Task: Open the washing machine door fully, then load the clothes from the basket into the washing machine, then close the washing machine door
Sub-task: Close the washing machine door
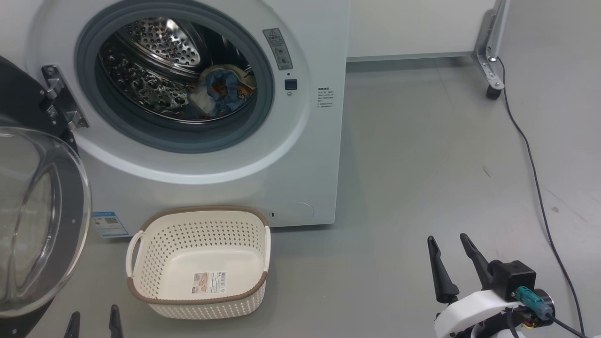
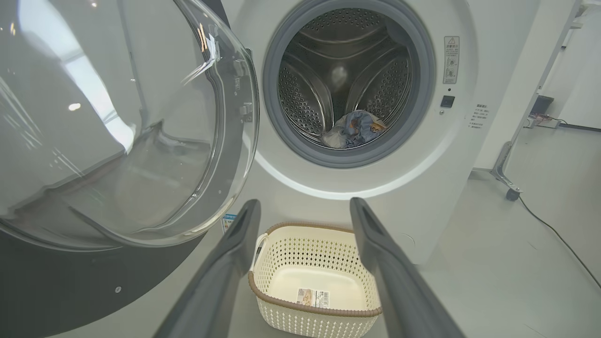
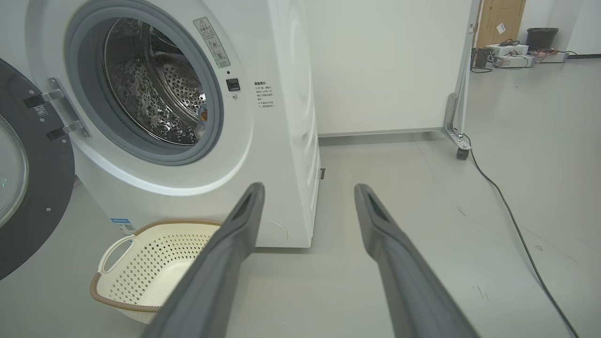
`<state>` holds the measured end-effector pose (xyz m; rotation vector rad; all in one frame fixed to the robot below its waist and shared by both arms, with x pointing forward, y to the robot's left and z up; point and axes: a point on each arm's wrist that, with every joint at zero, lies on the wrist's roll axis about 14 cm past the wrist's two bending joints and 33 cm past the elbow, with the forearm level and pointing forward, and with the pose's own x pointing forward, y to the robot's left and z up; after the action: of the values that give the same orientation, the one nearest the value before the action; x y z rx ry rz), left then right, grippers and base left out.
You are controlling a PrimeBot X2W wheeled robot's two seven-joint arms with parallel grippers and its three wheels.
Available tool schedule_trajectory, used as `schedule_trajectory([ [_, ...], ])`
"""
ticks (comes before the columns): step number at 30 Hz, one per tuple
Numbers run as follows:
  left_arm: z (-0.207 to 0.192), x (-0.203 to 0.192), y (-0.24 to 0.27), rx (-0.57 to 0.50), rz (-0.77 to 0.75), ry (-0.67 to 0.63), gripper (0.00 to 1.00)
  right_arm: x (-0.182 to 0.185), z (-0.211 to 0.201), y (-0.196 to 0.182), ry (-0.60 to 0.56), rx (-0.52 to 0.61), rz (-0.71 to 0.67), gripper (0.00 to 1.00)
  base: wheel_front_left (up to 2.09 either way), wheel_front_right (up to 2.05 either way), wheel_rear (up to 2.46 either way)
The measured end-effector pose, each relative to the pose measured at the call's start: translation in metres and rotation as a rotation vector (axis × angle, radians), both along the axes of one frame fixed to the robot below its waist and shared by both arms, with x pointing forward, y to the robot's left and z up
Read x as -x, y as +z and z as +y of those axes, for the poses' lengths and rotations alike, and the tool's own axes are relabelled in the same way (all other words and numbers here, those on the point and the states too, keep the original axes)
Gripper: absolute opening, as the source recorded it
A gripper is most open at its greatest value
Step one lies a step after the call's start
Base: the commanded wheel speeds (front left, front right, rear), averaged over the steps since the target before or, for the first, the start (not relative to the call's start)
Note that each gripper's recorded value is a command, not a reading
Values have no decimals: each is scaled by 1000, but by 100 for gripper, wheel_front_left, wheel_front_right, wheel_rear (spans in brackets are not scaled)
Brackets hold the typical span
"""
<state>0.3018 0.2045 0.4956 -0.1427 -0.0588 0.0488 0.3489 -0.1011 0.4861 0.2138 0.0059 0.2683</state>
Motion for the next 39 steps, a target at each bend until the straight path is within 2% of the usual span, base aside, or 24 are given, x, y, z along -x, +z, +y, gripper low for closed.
schedule_trajectory([
  [18,59,44,-8,6,21,248,100,-11,56,7,173,13,-21,100,0,0,0],
  [39,105,106,-14,28,30,478,100,-9,123,4,372,20,-11,100,0,0,0],
])
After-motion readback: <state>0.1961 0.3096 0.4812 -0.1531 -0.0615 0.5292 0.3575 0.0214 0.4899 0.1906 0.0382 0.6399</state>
